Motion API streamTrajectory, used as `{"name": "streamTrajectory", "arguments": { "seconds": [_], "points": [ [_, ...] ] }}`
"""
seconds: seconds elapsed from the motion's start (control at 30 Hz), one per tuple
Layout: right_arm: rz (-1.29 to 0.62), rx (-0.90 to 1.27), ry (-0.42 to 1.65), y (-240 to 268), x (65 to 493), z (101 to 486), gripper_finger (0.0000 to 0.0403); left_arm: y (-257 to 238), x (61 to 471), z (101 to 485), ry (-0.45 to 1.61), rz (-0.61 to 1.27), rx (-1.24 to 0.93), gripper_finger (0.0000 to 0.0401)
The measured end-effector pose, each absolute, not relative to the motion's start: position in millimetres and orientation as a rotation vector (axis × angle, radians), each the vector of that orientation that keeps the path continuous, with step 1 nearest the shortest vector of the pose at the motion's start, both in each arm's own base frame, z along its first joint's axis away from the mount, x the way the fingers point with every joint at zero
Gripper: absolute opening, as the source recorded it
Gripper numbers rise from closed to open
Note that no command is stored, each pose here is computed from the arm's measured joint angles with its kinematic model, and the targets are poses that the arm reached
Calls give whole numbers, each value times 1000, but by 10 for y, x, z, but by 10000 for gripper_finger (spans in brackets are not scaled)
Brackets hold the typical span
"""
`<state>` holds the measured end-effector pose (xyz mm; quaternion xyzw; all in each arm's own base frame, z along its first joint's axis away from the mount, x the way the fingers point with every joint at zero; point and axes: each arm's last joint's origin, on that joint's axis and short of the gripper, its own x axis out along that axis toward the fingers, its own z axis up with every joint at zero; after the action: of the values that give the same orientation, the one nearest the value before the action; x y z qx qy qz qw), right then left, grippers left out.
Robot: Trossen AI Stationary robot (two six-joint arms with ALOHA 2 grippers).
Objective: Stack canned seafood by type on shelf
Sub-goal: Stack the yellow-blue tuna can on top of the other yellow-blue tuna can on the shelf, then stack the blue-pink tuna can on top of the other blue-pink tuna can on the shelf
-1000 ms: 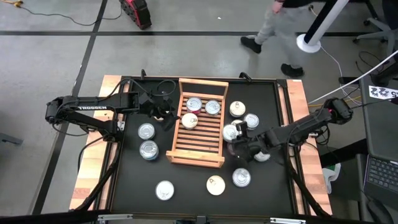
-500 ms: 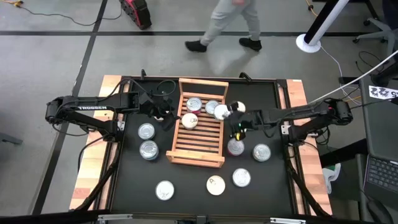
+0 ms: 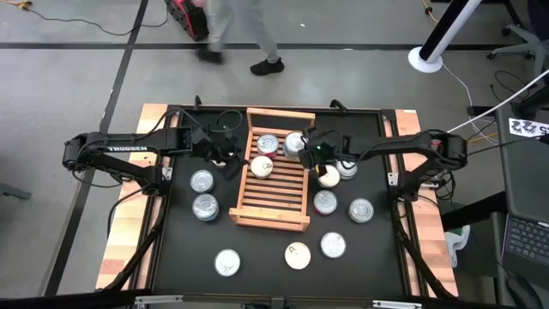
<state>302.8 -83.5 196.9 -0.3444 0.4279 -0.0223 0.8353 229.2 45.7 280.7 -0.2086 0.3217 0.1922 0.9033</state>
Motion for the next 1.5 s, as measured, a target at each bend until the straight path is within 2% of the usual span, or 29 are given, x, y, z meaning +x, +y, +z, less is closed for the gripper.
{"name": "streamTrajectory", "arguments": {
  "seconds": [0.47,0.8,0.93,1.27,1.5],
  "points": [
    [28,-681,905,-892,3062,1839,1,458,2299,2815,658,389,-413,262],
    [31,-680,901,-892,3063,1840,18,458,2299,2815,658,389,-413,262],
    [30,-680,899,-892,3066,1843,44,458,2299,2815,659,386,-406,262],
    [12,-690,880,-892,3083,1861,147,456,2289,2804,674,391,-412,262],
    [0,-693,860,-895,3096,1879,172,444,2222,2735,778,398,-391,262]
  ]
}}
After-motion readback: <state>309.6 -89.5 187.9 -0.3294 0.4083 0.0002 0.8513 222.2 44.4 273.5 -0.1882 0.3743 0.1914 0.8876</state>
